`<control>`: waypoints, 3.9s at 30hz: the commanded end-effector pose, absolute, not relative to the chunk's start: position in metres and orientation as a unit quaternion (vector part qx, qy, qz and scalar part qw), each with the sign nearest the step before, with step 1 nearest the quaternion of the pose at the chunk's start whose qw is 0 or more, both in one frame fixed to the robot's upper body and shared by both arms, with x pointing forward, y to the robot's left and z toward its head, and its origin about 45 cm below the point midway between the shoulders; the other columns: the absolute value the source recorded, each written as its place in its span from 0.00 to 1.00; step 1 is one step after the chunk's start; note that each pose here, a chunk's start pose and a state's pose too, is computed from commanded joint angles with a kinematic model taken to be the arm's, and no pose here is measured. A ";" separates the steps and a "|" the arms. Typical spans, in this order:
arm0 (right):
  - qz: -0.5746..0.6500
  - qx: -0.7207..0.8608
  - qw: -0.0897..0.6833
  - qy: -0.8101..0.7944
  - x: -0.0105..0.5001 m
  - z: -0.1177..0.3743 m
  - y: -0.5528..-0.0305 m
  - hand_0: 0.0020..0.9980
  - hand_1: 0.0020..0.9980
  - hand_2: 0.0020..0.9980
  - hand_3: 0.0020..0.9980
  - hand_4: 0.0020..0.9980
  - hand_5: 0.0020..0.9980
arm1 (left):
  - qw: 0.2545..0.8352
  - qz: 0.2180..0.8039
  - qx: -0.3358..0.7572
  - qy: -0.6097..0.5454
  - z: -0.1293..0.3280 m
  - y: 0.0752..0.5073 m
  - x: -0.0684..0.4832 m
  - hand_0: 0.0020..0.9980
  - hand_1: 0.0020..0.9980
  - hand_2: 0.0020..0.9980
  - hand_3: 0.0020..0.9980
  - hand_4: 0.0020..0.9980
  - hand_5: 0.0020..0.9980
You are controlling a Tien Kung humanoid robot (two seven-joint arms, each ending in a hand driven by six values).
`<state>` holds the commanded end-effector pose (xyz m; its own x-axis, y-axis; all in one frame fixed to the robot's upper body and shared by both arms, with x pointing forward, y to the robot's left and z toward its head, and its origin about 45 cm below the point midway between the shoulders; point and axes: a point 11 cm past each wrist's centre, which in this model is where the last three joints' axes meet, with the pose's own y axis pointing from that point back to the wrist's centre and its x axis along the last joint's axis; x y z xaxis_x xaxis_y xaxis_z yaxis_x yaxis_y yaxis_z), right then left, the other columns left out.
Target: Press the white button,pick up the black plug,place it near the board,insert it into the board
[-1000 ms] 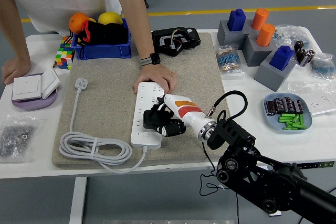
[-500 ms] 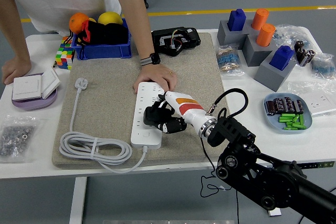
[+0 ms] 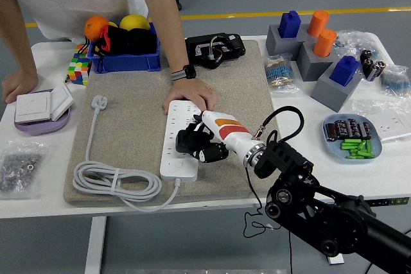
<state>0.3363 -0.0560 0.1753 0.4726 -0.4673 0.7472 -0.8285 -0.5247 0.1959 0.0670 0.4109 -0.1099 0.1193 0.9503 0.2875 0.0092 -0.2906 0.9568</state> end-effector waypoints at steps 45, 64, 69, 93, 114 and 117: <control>0.315 0.813 0.296 -0.389 0.333 0.168 -0.058 0.39 0.38 0.42 0.55 0.77 0.00 | 0.442 0.534 0.600 0.400 -0.110 0.411 0.066 0.62 0.63 0.64 0.70 0.56 0.40; 0.317 0.813 0.307 -0.380 0.335 0.161 -0.055 0.39 0.38 0.42 0.54 0.77 0.00 | 0.442 0.534 0.601 0.398 -0.110 0.412 0.067 0.62 0.63 0.64 0.70 0.56 0.40; 0.318 0.812 0.311 -0.377 0.336 0.158 -0.054 0.39 0.38 0.42 0.54 0.77 0.00 | 0.441 0.534 0.602 0.398 -0.110 0.412 0.067 0.62 0.63 0.64 0.70 0.56 0.40; 0.325 0.815 0.297 -0.376 0.336 0.167 -0.049 0.45 0.46 0.48 0.59 0.73 0.00 | 0.441 0.532 0.603 0.399 -0.110 0.412 0.064 0.62 0.63 0.64 0.70 0.55 0.40; 0.313 0.823 0.295 -0.371 0.336 0.171 -0.048 0.58 0.68 0.71 0.85 1.00 0.13 | 0.440 0.534 0.600 0.401 -0.110 0.411 0.065 0.62 0.63 0.64 0.70 0.55 0.40; 0.313 0.824 0.295 -0.369 0.336 0.174 -0.048 0.58 0.68 0.71 0.85 1.00 0.13 | 0.440 0.535 0.600 0.401 -0.110 0.411 0.065 0.62 0.63 0.64 0.70 0.55 0.40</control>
